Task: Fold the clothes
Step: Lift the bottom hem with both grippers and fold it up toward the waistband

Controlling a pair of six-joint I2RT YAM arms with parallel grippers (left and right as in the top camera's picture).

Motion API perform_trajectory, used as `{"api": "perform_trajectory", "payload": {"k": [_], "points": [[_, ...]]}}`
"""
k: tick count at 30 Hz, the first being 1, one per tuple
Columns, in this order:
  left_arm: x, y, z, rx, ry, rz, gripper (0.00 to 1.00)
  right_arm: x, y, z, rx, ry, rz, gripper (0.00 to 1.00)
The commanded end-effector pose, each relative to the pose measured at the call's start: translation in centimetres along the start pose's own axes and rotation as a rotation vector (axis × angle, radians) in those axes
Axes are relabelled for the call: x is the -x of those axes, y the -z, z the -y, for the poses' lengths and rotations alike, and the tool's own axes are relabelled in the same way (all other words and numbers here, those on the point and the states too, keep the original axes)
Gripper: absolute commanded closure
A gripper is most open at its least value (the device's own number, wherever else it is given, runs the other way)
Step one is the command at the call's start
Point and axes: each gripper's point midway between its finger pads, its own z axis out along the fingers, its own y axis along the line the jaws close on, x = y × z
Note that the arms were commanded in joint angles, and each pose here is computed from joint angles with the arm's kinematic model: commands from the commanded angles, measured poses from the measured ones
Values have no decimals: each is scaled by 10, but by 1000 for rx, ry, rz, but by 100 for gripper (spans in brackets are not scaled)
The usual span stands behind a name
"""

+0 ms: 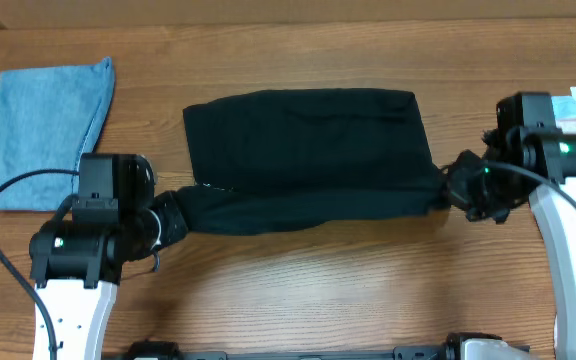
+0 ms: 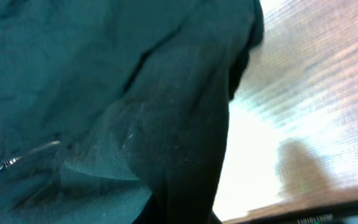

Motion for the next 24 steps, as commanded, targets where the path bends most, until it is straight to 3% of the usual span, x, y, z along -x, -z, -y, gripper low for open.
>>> {"api": "perform_trajectory", "payload": {"k": [1,9,14,18,24], "points": [[28,-10,9,4,-41,22,96,37,0,-23,-11,64,46,96],[122,-56,41,56,-69,18,96,120,-5,-88,121,169,305,96],[150,-107,34,113,-69,18,96,137,-58,-99,96,182,251,96],[183,-146,42,72,-106,97,96,157,-103,-118,110,210,259,96],[203,-175,45,52,-143,152,92,180,-159,-127,122,220,271,96]]}}
